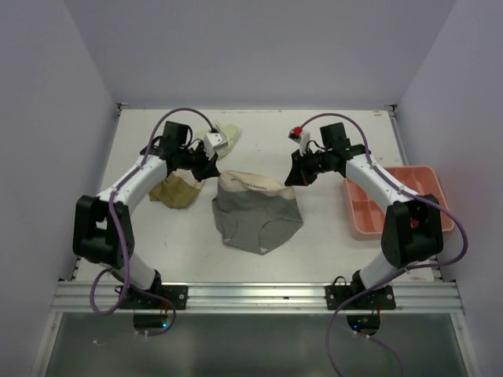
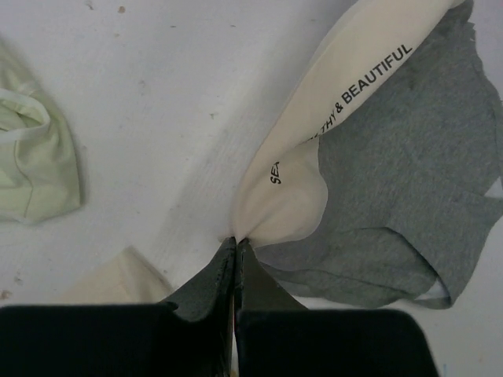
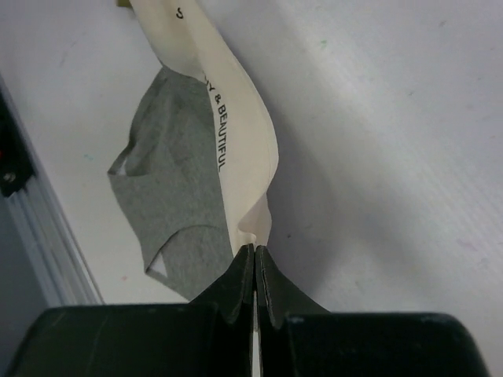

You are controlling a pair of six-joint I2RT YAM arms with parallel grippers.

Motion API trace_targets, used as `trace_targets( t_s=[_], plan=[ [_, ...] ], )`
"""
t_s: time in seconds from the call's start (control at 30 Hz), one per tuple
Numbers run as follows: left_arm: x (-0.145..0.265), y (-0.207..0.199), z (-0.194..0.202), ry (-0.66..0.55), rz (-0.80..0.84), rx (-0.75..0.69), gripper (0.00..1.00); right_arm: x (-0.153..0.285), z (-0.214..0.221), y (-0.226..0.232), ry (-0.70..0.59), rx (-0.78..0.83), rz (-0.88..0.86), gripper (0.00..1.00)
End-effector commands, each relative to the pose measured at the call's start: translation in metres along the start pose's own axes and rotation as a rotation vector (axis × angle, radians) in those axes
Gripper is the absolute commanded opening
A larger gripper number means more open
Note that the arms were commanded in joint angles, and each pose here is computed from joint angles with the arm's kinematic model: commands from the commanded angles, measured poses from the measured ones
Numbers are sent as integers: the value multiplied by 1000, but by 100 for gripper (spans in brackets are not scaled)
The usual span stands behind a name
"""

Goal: Roll the underwear
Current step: Flatten the underwear

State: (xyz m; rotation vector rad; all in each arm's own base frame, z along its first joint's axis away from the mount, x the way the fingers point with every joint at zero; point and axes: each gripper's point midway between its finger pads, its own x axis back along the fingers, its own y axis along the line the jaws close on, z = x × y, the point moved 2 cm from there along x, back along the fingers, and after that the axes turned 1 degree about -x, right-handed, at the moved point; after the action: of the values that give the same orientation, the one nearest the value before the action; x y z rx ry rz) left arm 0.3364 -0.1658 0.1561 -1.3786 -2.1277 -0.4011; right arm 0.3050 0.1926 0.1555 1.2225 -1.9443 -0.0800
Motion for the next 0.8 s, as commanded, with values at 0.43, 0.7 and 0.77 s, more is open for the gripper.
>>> trace_targets(
  t_s=[0.43, 0.7, 0.77],
  plan=[
    [10, 59, -30, -91, -344, -29, 77, 30, -59, -114, -95, -21, 658, 49],
    [-21, 28, 20, 13, -152, 113, 53, -7, -21, -66, 44, -115, 324, 16],
    [-28, 25, 25, 16, -120, 142, 50, -17, -10, -68, 68, -125, 307, 13]
  ],
)
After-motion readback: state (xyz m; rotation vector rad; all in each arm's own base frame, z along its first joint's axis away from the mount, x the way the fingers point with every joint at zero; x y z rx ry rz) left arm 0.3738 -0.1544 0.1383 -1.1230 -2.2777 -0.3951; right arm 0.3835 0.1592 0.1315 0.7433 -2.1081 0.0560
